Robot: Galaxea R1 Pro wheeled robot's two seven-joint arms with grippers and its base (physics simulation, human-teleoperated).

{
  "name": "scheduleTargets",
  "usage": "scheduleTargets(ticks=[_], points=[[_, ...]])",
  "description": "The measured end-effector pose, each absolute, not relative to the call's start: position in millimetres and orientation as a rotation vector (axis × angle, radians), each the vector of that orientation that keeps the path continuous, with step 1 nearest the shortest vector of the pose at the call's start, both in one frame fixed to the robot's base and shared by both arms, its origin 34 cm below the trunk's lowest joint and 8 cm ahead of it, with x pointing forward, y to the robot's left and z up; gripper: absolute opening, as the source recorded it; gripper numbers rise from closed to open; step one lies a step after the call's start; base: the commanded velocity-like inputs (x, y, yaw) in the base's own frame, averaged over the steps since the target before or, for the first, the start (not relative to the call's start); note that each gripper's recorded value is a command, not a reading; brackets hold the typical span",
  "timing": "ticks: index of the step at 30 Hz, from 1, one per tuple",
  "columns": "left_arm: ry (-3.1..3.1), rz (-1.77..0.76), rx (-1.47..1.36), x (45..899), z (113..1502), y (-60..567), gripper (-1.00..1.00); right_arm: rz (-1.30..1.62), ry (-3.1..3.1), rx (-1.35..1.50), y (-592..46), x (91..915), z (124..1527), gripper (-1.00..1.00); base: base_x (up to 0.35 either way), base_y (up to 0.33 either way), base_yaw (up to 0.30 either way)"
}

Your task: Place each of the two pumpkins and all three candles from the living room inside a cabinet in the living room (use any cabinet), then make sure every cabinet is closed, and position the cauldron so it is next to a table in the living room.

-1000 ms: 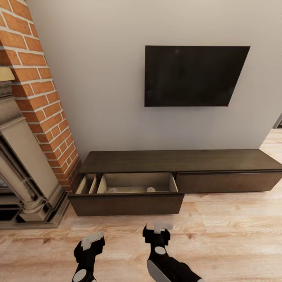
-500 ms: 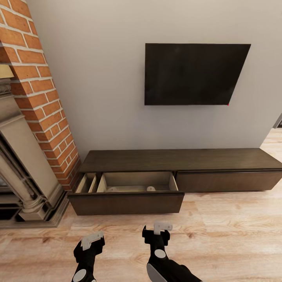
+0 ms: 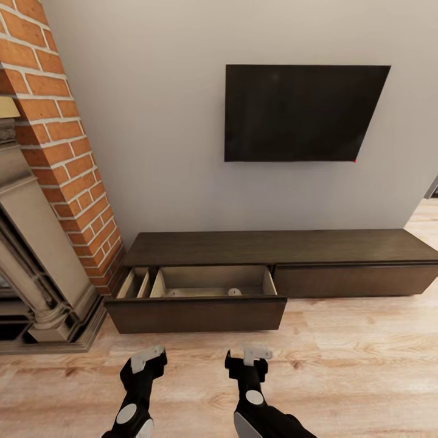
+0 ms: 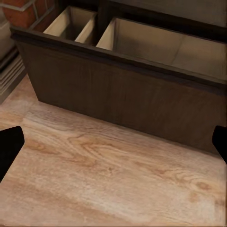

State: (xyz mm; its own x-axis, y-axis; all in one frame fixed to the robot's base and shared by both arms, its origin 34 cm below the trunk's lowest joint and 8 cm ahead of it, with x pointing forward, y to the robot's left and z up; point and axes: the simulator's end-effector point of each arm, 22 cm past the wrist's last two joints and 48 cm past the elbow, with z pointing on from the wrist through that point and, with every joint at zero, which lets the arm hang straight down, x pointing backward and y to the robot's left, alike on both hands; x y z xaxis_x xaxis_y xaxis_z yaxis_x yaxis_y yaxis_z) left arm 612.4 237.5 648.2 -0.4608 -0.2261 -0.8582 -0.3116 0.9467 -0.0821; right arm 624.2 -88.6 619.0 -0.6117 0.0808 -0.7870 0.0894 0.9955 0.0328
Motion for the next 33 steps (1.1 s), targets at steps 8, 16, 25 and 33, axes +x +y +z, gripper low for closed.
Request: scheduleTargets(ticks=[8, 16, 25, 33], points=[[2.058, 0.1, -0.381, 614, 638, 237, 1.0, 0.081, 2.185, 0.093, -84, 630, 609, 1.0, 0.0, 0.0, 0.0], [2.057, 0.1, -0.383, 613, 624, 238, 1.0, 0.031, 2.146, -0.054, -82, 628, 593, 1.0, 0.0, 0.0, 0.0], [2.082, 0.132, -0.369, 604, 595, 244, 1.0, 0.08, 1.982, 0.011, -82, 644, 607, 1.0, 0.0, 0.0, 0.0], [2.087, 0.161, -0.33, 600, 575, 246, 1.0, 0.096, 1.939, 0.041, -83, 646, 601, 1.0, 0.0, 0.0, 0.0]])
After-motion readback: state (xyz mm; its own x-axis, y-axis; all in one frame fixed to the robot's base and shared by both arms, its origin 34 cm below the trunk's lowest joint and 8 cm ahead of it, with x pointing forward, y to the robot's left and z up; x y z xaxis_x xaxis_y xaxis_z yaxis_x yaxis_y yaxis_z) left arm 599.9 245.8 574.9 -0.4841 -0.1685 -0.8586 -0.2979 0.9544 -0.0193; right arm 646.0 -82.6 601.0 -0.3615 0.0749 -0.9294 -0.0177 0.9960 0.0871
